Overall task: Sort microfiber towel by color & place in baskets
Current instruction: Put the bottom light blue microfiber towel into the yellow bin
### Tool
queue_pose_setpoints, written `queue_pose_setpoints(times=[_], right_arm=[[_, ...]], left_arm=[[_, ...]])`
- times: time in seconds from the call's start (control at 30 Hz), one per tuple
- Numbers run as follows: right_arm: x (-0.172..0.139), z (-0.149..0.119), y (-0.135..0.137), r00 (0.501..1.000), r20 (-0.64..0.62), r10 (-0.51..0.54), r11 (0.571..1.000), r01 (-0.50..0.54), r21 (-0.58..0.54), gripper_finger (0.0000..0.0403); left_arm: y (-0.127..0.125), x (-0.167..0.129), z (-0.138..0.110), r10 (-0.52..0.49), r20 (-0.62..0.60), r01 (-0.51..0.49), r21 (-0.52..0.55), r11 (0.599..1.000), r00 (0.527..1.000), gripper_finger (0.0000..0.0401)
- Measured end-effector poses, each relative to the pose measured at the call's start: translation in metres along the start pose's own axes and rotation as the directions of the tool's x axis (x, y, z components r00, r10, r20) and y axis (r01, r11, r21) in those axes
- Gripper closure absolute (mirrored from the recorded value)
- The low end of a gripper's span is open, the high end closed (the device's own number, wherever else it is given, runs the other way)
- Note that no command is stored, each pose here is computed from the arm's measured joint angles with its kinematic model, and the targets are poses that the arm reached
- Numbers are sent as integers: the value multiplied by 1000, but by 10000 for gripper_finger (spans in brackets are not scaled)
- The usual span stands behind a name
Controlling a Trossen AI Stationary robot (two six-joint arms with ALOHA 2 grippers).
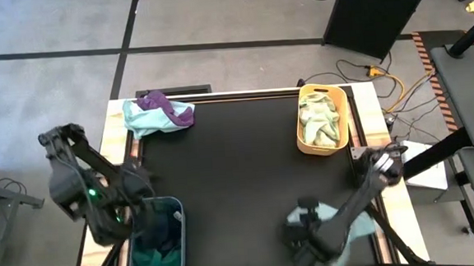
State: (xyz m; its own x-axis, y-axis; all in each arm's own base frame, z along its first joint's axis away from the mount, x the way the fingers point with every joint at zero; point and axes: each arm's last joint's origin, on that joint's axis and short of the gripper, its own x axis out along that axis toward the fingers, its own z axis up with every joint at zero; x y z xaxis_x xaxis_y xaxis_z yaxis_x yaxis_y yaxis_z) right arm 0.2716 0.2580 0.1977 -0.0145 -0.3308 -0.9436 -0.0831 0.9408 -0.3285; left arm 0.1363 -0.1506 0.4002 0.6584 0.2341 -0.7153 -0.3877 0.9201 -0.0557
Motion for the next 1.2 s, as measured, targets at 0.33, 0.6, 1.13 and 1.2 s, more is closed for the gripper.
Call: queue_pose_setpoints(times=[0.33, 0.6, 1.13, 1.2], right_arm=[[-88, -23, -175, 911, 297, -285, 895, 142, 424, 392], [-129, -99, -306, 710, 294, -640, 512, 109, 852, 391], [-134, -151, -336, 707, 432, -559, 391, -234, 890, 390], [-127, -141, -334, 722, 448, -527, 375, -275, 885, 390]], left_arm=[[65, -34, 41, 187, 489, -235, 38, 971, 852, 134], [127, -57, 47, 322, 567, -365, -41, 930, 758, 134], [174, -83, 42, 428, 645, -325, -281, 903, 632, 134], [172, -83, 44, 456, 655, -334, -312, 890, 603, 134]])
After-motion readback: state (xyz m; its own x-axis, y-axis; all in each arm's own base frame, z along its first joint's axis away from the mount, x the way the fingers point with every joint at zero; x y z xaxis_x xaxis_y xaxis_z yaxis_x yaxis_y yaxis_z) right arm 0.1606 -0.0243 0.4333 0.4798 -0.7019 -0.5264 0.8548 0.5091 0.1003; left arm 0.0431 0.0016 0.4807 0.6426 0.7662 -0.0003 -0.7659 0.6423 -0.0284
